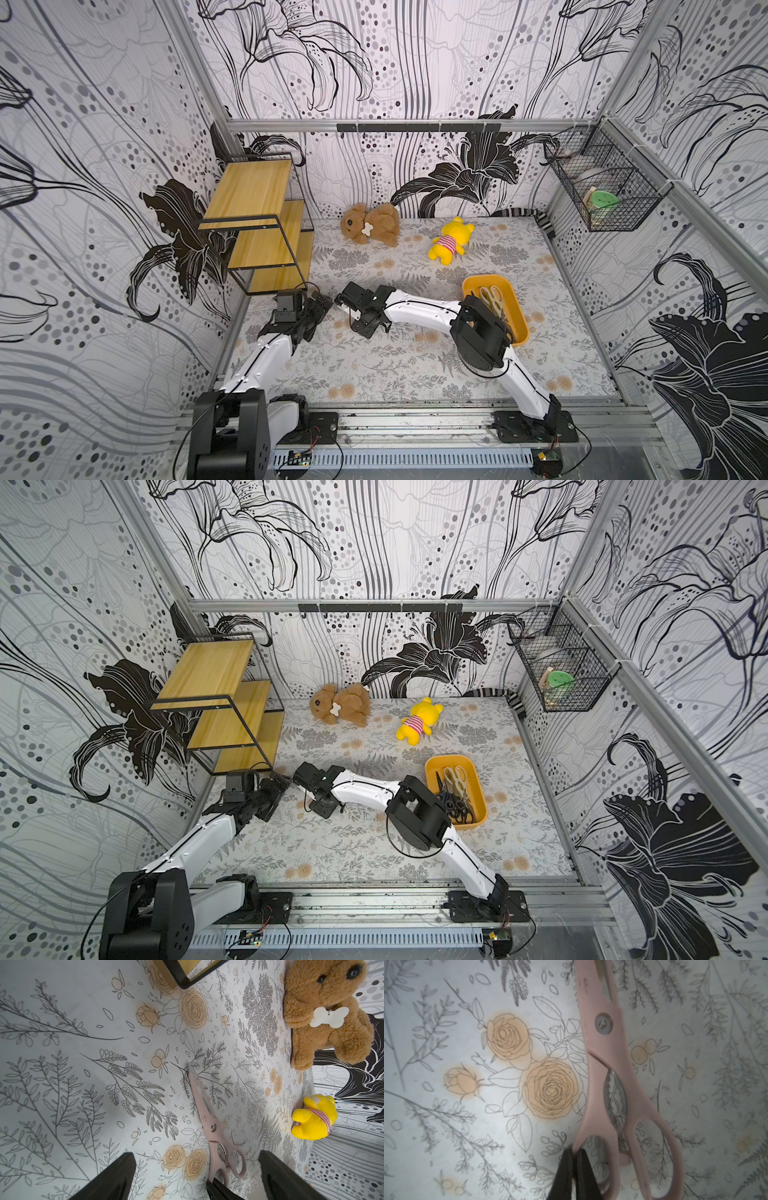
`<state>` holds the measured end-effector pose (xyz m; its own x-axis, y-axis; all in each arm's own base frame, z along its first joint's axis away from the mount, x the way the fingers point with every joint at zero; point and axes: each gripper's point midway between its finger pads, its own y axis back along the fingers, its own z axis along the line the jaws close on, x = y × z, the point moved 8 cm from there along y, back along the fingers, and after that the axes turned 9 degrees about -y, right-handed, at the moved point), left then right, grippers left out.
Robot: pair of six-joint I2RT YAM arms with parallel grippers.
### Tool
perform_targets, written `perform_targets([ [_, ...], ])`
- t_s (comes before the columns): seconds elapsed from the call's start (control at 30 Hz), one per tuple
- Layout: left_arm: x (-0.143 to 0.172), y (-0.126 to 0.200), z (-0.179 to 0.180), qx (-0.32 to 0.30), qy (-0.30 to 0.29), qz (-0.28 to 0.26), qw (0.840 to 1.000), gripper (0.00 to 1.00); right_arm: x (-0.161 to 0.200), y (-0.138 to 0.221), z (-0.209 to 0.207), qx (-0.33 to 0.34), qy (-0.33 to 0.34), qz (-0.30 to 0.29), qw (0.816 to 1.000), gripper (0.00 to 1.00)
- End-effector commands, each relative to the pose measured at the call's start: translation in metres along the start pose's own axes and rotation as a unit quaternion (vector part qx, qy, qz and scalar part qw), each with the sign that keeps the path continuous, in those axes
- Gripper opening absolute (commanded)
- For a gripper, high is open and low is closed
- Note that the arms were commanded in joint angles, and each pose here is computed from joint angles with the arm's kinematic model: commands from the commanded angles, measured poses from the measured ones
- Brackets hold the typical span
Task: Put the scissors into the storage box
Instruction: Pick up the scissors from the center of the board.
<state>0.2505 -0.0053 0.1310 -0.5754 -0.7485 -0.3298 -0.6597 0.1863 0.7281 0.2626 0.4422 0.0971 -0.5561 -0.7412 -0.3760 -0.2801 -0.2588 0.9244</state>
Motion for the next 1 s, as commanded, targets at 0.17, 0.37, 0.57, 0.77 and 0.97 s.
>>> perform_targets([
  [0.17, -0.002, 0.003, 0.0, 0.008, -0.009, -0.012, 1.0, 0.97, 0.044, -0.026, -0.004, 0.024, 0.012, 0.078, 0.997, 0.0],
  [0.37, -0.002, 0.004, 0.0, 0.009, -0.009, -0.013, 1.0, 0.97, 0.025, 0.002, 0.0, -0.014, -0.047, 0.005, 0.999, 0.0],
  [0.57, -0.001, 0.002, 0.001, 0.011, -0.009, -0.009, 1.0, 0.97, 0.002, 0.037, -0.009, -0.032, -0.134, -0.069, 0.988, 0.0],
  [0.77, 0.001, 0.0, 0.002, 0.019, -0.009, -0.008, 1.0, 0.97, -0.007, 0.079, -0.034, 0.006, -0.224, -0.125, 0.967, 0.0],
  [0.97, 0.005, -0.005, 0.003, 0.023, -0.022, 0.01, 0.999, 0.97, 0.006, 0.129, -0.083, 0.061, -0.292, -0.161, 0.941, 0.0],
])
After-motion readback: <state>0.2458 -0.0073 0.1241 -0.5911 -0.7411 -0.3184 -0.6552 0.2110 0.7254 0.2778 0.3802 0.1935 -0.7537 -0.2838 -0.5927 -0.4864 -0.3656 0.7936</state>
